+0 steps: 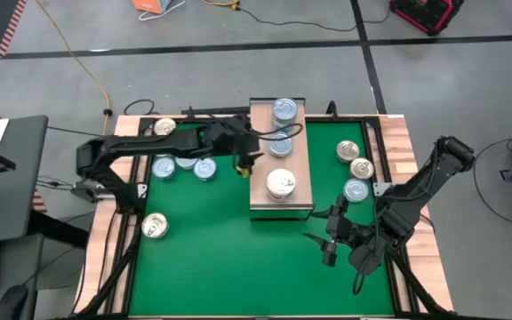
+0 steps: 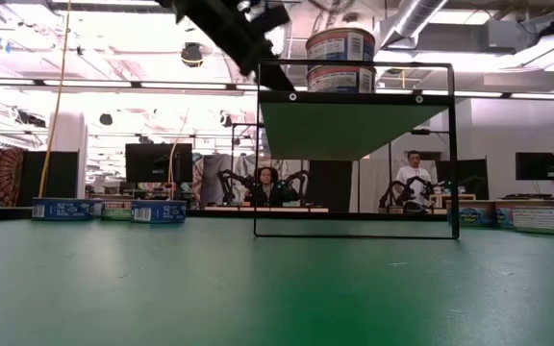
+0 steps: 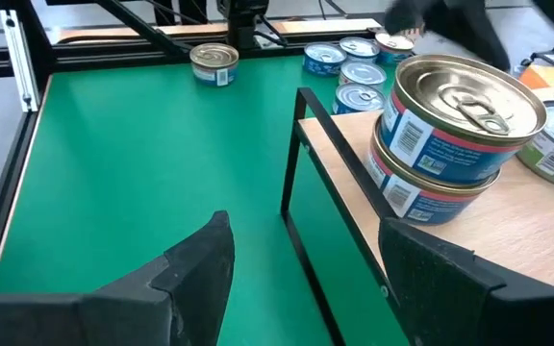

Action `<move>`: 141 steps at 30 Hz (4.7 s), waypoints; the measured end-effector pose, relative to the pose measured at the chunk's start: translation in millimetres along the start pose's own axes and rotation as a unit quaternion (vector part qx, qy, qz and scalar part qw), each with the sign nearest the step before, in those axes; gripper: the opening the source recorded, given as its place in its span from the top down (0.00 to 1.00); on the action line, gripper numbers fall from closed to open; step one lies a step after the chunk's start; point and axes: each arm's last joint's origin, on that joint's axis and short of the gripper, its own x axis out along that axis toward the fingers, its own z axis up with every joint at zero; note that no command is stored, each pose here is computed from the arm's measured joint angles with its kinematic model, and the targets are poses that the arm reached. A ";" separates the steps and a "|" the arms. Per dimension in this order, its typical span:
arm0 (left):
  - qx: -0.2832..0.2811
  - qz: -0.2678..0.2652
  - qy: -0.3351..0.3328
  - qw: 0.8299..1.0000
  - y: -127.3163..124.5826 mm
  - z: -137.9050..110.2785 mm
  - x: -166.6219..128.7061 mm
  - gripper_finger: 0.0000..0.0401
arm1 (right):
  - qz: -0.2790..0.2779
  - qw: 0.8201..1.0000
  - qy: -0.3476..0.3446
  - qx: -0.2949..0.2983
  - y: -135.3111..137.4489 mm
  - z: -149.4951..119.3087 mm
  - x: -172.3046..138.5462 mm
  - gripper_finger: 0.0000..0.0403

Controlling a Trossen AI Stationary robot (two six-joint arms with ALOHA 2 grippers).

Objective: Stack canned seafood by type on shelf
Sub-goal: Stack the blue tuna can on top of the green tuna can on the shelf

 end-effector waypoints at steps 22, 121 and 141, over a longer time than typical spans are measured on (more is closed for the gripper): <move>-0.064 0.023 0.243 0.968 -59.2 -131.0 -81.8 0.30 | 0.010 1.000 -0.024 -0.006 3.2 7.9 2.9 0.29; 0.089 -0.007 0.233 0.968 -180.1 -176.4 -82.6 0.99 | 0.015 0.999 -0.034 -0.002 6.7 10.7 6.3 0.29; 0.032 -0.033 0.260 0.965 -184.7 -169.9 -90.7 1.00 | 0.015 0.999 -0.034 -0.001 6.8 10.8 6.3 0.29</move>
